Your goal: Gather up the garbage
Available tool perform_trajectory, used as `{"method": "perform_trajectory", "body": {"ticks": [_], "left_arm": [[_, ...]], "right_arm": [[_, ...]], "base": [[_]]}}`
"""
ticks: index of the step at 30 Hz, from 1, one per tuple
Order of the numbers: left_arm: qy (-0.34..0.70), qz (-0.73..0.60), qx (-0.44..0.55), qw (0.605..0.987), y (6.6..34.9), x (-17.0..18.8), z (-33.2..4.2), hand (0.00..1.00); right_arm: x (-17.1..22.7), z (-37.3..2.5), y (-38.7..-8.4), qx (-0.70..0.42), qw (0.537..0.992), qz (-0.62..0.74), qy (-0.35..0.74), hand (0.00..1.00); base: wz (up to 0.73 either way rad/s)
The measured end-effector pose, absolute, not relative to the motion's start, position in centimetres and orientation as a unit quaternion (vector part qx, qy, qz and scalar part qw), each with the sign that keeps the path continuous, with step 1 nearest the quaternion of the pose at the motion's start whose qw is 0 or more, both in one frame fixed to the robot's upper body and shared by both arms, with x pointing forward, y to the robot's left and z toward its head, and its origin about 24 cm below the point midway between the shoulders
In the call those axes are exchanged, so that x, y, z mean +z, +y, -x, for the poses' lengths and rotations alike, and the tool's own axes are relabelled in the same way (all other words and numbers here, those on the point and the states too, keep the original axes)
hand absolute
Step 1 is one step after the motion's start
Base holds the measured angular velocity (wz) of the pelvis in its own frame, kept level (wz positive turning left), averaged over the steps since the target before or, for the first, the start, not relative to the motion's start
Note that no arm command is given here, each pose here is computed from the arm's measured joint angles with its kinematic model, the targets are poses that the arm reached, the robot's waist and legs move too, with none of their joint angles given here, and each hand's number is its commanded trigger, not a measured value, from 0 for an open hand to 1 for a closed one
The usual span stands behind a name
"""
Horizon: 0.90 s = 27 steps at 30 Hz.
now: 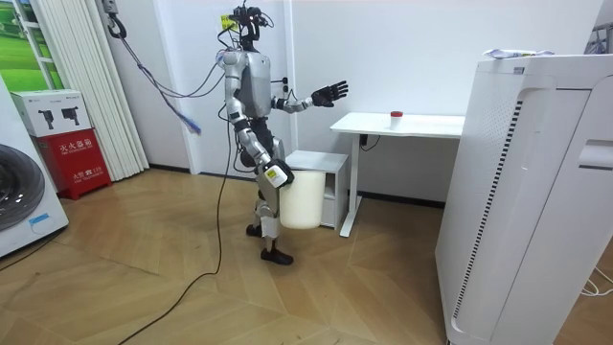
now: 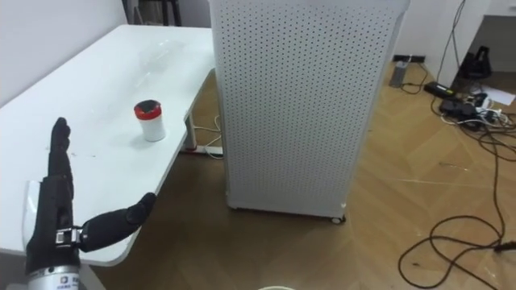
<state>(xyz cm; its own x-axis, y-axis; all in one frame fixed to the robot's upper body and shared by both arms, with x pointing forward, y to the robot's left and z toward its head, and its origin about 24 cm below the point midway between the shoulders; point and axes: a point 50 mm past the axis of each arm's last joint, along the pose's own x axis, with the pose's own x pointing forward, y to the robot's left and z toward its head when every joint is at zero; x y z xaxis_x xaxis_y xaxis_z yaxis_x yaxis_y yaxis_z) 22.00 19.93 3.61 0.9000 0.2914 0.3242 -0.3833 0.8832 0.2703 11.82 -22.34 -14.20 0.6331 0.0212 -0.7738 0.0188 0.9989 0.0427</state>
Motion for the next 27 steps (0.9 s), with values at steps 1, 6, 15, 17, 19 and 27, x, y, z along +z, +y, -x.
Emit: {"method": "perform_trajectory", "body": {"ticks": [1, 6, 15, 17, 19, 27], "left_arm": [[-0.138, -0.166, 0.181, 0.959, 20.1, 3.6, -22.0, 0.00], [-0.125, -0.166, 0.189, 0.960, 20.5, 3.1, -21.9, 0.00], [-0.105, -0.172, 0.192, 0.961, 20.8, 2.3, -21.6, 0.00], [-0.102, -0.175, 0.190, 0.961, 20.9, 2.1, -21.4, 0.00], [-0.101, -0.177, 0.185, 0.961, 21.0, 2.2, -21.4, 0.00], [-0.088, -0.149, 0.208, 0.963, 22.2, 2.2, -20.7, 0.00]], "right_arm": [[-14.1, -12.0, -22.3, 0.003, 0.905, -0.019, 0.426, 1.00], [-13.8, -12.8, -21.9, 0.013, 0.911, -0.014, 0.413, 1.00], [-13.7, -12.8, -22.1, 0.030, 0.911, -0.011, 0.412, 1.00], [-13.6, -12.8, -22.0, 0.038, 0.911, -0.014, 0.411, 1.00], [-13.5, -13.0, -21.9, 0.045, 0.913, -0.015, 0.405, 1.00], [-12.8, -13.9, -21.2, 0.105, 0.914, 0.008, 0.393, 1.00]], "base": [[-0.35], [-0.28], [-0.11], [0.04], [0.00], [-0.18]]}}
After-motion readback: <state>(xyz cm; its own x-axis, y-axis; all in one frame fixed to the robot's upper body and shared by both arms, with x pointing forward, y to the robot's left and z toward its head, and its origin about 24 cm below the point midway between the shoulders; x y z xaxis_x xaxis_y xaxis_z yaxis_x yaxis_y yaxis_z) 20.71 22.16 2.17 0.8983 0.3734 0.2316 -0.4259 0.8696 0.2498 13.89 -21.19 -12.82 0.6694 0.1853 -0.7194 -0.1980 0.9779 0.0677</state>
